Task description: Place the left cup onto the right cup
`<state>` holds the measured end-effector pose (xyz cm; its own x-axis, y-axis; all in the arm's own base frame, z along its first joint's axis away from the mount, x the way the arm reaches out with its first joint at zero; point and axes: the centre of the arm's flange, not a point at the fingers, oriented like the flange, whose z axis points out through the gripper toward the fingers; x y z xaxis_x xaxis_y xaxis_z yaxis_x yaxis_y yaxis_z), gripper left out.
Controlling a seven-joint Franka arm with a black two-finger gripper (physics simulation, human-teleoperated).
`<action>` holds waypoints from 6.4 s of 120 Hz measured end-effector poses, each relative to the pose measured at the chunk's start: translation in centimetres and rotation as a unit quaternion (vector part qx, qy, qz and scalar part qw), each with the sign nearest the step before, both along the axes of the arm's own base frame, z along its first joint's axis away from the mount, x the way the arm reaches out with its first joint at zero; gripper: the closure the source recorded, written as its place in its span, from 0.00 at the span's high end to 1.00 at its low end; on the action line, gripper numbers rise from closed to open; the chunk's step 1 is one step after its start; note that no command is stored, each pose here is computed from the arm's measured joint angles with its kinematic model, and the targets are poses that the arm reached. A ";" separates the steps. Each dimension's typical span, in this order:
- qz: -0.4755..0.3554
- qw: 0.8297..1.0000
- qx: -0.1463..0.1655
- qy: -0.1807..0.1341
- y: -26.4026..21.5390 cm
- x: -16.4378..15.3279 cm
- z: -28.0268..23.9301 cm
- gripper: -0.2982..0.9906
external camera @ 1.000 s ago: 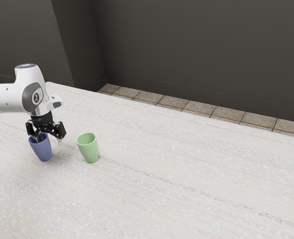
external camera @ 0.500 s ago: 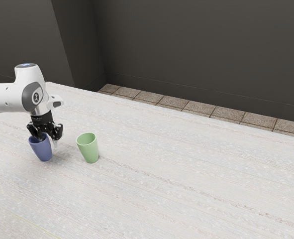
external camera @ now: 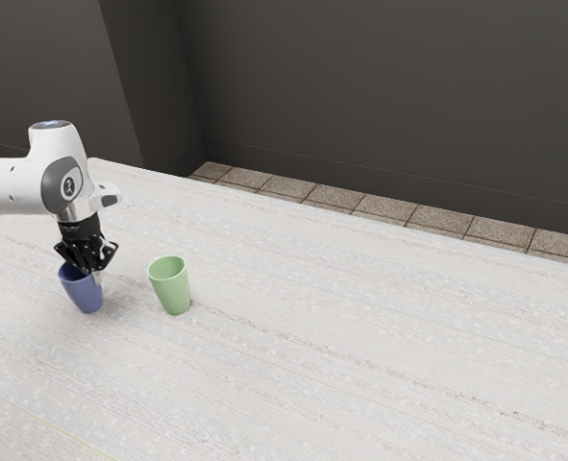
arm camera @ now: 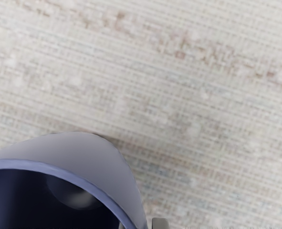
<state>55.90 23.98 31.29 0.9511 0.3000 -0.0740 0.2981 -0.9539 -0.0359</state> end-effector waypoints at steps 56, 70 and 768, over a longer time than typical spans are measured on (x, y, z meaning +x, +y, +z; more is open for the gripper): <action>-0.007 1.000 0.008 0.000 -0.8 -0.1 2.4 0.16; -0.018 1.000 0.017 0.001 -2.1 -0.1 4.4 0.16; 0.001 0.999 0.013 -0.036 -20.7 7.8 20.2 0.77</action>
<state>63.66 3.30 51.48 0.9530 0.3030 0.0027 0.3029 -0.9523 -0.0381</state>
